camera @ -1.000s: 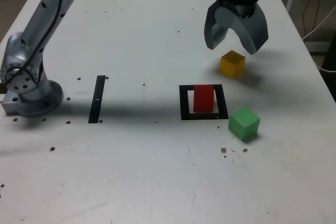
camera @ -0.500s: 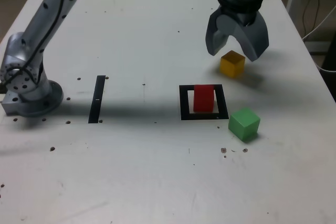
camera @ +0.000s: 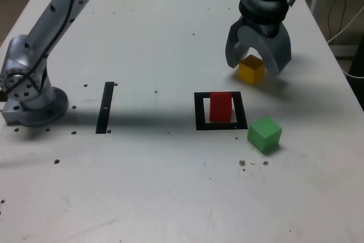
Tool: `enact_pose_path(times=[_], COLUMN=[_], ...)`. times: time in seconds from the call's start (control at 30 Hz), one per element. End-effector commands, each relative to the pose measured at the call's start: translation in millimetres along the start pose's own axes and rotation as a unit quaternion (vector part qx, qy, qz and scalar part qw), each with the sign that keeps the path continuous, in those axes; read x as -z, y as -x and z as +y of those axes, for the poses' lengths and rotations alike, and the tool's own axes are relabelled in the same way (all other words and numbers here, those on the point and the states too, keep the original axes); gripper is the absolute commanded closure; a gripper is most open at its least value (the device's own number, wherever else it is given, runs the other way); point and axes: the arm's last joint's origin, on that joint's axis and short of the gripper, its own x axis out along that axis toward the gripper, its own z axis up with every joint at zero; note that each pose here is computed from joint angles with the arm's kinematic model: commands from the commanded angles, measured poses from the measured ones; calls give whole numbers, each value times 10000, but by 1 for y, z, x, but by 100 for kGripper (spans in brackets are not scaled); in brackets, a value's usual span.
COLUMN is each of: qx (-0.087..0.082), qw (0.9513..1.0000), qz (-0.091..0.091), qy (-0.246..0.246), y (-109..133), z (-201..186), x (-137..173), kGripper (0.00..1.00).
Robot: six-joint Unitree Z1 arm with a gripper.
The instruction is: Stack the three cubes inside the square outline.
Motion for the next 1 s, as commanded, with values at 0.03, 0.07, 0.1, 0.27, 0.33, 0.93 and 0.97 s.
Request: enact_pose_path(times=[0.03, 0.07, 0.1, 0.27, 0.33, 0.93, 0.97], qx=[10, 4, -5, -82, -124, -198, -197], qw=[10000, 9999, 9999, 9997, 9996, 9996, 9996], qz=[53, 62, 72, 123, 122, 106, 106], qy=[63, 83, 104, 192, 208, 171, 171], y=[-6, -7, -7, -9, -10, -11, -11], z=[1, 1, 1, 0, 0, -4, -4], x=[-3, -3, -4, -6, -8, -12, -12], kGripper=[20, 22, 25, 40, 46, 60, 60])
